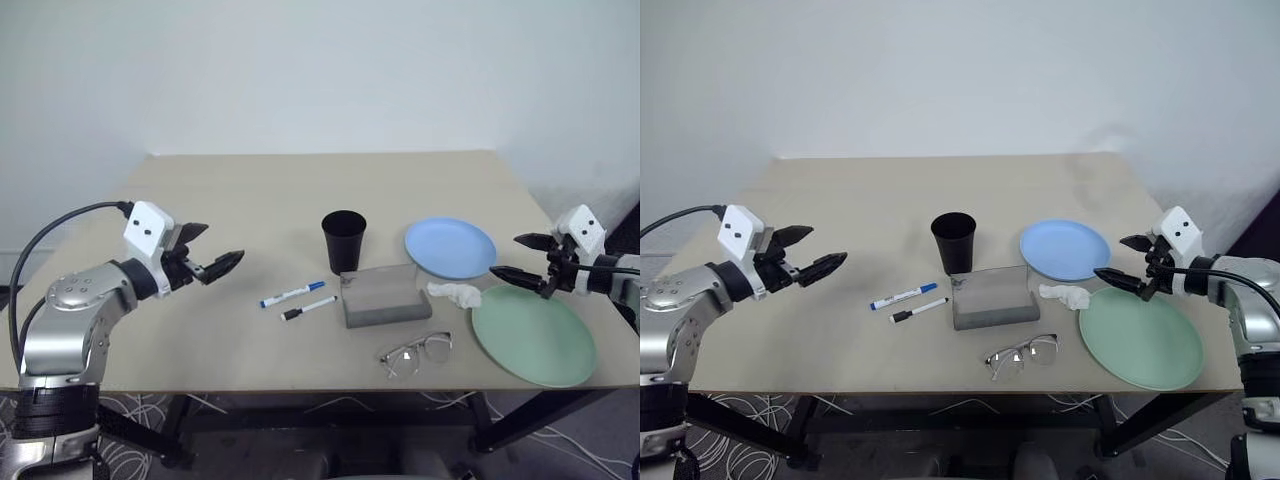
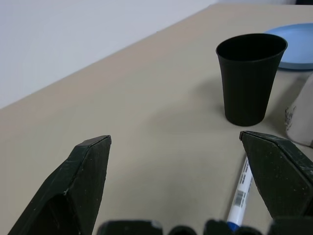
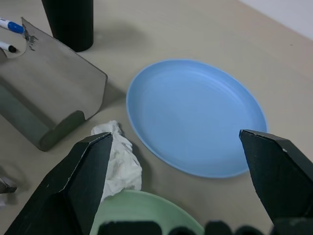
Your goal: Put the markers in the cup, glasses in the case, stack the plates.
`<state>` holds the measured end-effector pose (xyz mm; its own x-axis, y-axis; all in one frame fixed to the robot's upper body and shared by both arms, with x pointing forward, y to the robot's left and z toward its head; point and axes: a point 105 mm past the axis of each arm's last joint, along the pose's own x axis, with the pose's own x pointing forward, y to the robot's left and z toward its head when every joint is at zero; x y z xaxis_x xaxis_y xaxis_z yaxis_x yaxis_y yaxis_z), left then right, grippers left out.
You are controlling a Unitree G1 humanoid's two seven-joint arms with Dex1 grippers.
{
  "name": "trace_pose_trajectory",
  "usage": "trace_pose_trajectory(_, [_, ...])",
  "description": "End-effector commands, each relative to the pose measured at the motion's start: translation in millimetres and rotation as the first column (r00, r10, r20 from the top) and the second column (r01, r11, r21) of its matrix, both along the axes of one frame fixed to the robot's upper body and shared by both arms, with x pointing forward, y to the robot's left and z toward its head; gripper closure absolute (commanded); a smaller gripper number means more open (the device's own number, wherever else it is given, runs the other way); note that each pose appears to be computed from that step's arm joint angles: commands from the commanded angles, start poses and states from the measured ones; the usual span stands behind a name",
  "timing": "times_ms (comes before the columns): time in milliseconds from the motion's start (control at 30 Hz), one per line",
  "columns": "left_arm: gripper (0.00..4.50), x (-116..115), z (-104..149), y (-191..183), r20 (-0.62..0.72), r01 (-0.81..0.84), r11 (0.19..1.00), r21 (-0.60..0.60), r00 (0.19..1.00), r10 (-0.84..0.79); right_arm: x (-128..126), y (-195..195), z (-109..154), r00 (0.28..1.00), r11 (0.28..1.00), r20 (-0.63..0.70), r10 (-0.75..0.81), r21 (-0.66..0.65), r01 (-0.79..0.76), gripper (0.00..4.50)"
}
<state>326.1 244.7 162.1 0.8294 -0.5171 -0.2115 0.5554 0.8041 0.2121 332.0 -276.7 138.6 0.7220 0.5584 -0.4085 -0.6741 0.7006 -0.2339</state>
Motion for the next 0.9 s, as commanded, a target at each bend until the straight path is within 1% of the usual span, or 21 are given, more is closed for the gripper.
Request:
trace_pose_trajectory(33, [0.03,4.9,10.7,-7.8,0.047,0.028,1.0,0.012,0.999,-0.028,1.2,-8.1,24.1,0.996,1.0,0.089,-0.021,-0.008,0.022,0.0])
trace_pose_trajectory(167, [0.03,5.6,9.5,-8.5,0.047,0.028,1.0,0.009,0.998,-0.029,0.7,-7.7,22.9,0.996,1.0,0.088,-0.02,-0.005,0.021,0.0])
trace_pose_trajectory(333, [0.03,3.3,7.4,-6.6,0.045,0.023,1.0,0.005,0.999,-0.023,1.1,-17.1,22.9,0.996,0.999,0.08,-0.046,-0.013,0.047,0.0])
trace_pose_trajectory(533, [0.03,1.6,3.4,-10.2,0.039,0.024,1.0,-0.006,0.999,-0.024,-2.7,-31.7,13.7,0.995,0.996,0.027,-0.093,-0.015,0.094,0.0])
trace_pose_trajectory(700, [0.03,2.8,-1.8,-19.6,0.031,0.051,0.998,-0.03,0.998,-0.05,-13.3,-47.3,4.5,0.99,0.99,-0.014,-0.143,-0.022,0.143,0.0])
trace_pose_trajectory(900, [0.03,-11.2,-2.1,-29.2,-0.003,0.134,0.988,-0.078,0.991,-0.135,-27.3,-63.0,-9.7,0.975,0.98,-0.094,-0.2,-0.024,0.198,0.0])
